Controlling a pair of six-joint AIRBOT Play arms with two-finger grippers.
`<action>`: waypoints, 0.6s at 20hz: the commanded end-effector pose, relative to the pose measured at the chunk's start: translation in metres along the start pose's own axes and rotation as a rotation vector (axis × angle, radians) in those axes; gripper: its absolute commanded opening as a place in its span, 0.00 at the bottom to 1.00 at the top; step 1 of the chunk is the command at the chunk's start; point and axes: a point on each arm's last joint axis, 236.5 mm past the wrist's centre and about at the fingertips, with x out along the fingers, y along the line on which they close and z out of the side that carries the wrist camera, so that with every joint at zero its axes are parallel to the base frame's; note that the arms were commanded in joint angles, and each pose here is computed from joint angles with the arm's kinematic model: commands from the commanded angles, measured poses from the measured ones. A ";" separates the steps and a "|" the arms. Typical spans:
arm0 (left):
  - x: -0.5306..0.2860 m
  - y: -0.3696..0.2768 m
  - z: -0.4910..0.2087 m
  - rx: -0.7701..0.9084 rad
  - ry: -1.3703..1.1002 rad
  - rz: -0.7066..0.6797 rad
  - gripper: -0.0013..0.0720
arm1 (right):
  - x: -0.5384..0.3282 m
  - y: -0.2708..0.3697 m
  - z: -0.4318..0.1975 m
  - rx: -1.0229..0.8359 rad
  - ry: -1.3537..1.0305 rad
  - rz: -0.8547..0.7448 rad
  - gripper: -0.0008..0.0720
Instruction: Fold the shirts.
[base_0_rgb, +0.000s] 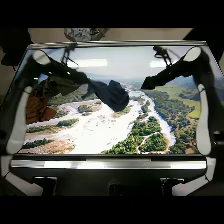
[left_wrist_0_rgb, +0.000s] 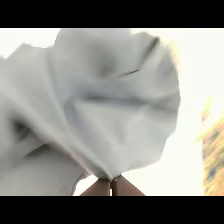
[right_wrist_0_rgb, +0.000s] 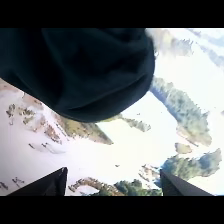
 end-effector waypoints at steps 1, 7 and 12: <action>-0.141 -0.108 0.074 0.225 -0.383 0.013 0.04 | -0.105 0.022 0.041 -0.167 -0.206 -0.237 0.92; -0.248 -0.242 0.070 0.318 -0.603 -0.097 0.04 | -0.293 0.116 0.028 -0.339 -0.478 -0.569 0.92; -0.183 -0.267 0.035 0.293 -0.425 -0.205 0.05 | -0.302 0.149 -0.047 -0.282 -0.298 -0.539 0.92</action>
